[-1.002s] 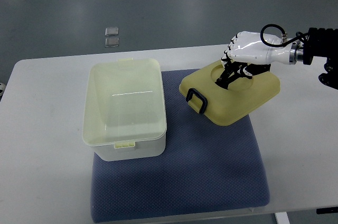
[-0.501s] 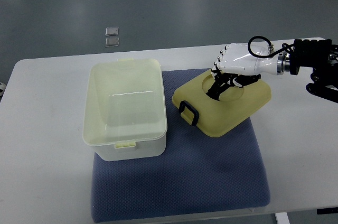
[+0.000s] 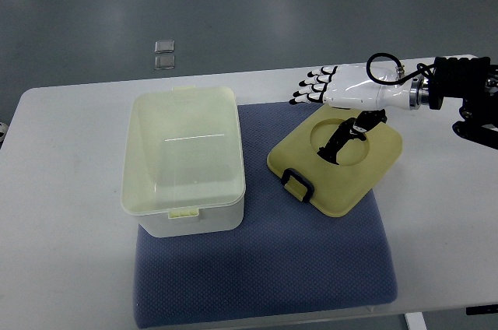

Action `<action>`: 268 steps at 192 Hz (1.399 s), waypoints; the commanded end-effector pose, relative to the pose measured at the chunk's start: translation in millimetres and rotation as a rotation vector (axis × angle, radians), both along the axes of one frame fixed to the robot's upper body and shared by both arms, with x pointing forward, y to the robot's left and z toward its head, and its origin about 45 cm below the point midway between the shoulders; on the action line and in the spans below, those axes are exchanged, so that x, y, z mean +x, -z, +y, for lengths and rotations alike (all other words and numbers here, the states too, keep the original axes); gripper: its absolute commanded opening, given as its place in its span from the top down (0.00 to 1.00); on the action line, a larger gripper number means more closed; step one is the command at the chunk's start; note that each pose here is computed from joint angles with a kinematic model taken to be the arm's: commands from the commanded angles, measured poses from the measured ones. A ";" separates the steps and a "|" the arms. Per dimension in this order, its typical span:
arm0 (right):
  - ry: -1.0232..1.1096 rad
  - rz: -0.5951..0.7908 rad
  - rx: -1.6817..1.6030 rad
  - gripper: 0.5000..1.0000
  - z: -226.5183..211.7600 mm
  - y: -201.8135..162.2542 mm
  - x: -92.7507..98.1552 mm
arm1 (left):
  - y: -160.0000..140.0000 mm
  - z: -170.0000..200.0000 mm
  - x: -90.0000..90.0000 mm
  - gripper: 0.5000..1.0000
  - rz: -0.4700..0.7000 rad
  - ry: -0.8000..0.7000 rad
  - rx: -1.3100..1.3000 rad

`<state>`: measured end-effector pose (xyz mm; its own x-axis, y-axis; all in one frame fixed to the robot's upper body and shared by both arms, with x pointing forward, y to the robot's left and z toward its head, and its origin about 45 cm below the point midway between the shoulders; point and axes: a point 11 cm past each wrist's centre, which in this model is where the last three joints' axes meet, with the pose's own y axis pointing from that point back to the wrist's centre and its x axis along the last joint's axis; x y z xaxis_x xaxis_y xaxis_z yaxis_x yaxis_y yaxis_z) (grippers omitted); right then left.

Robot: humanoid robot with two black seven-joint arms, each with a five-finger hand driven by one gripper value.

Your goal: Open white storage box with right hand

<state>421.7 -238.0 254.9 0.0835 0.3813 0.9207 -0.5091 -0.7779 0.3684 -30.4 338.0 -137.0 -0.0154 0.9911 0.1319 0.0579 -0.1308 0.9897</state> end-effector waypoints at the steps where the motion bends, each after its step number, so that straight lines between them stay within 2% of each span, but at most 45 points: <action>1: 0.010 0.002 -0.011 0.14 -2.3 -8.9 4.2 | 0.0 0.0 0.0 0.00 0.000 0.000 0.000; 16: 0.024 0.024 -0.030 0.14 -2.5 -16.4 7.7 | 0.0 0.0 0.0 0.00 0.000 0.000 0.000; 46: 0.092 0.155 -0.137 0.14 -2.4 -39.5 18.8 | 0.0 0.0 0.0 0.00 0.000 0.000 0.000; 79: 0.192 0.264 -0.236 0.14 -19.6 -66.8 23.6 | 0.0 0.0 0.0 0.00 0.000 0.000 0.000; 108: 0.236 0.286 -0.069 0.14 -14.7 -85.4 29.3 | -0.1 0.5 0.0 0.00 0.000 0.000 0.001; 125: 0.296 0.367 0.141 0.14 -14.4 -76.3 29.4 | 0.0 0.0 0.0 0.00 0.000 -0.002 0.000; 144: 0.377 0.424 0.405 0.14 -14.7 -75.6 36.9 | 0.0 0.0 0.0 0.00 0.000 0.000 0.000; 175: 0.531 0.596 0.807 0.14 -14.6 -51.6 47.9 | 0.0 0.0 0.0 0.00 0.000 0.000 0.000; 200: 0.611 0.806 1.117 0.14 -13.0 -32.5 50.8 | -0.1 0.5 0.0 0.00 0.000 0.000 0.001; 240: 0.716 1.065 1.451 0.14 -10.9 -10.0 55.2 | 0.0 0.0 0.0 0.00 0.000 0.000 0.000; 268: 0.839 1.185 1.552 0.14 -6.3 12.9 59.5 | 0.0 0.0 0.0 0.00 0.000 0.000 0.000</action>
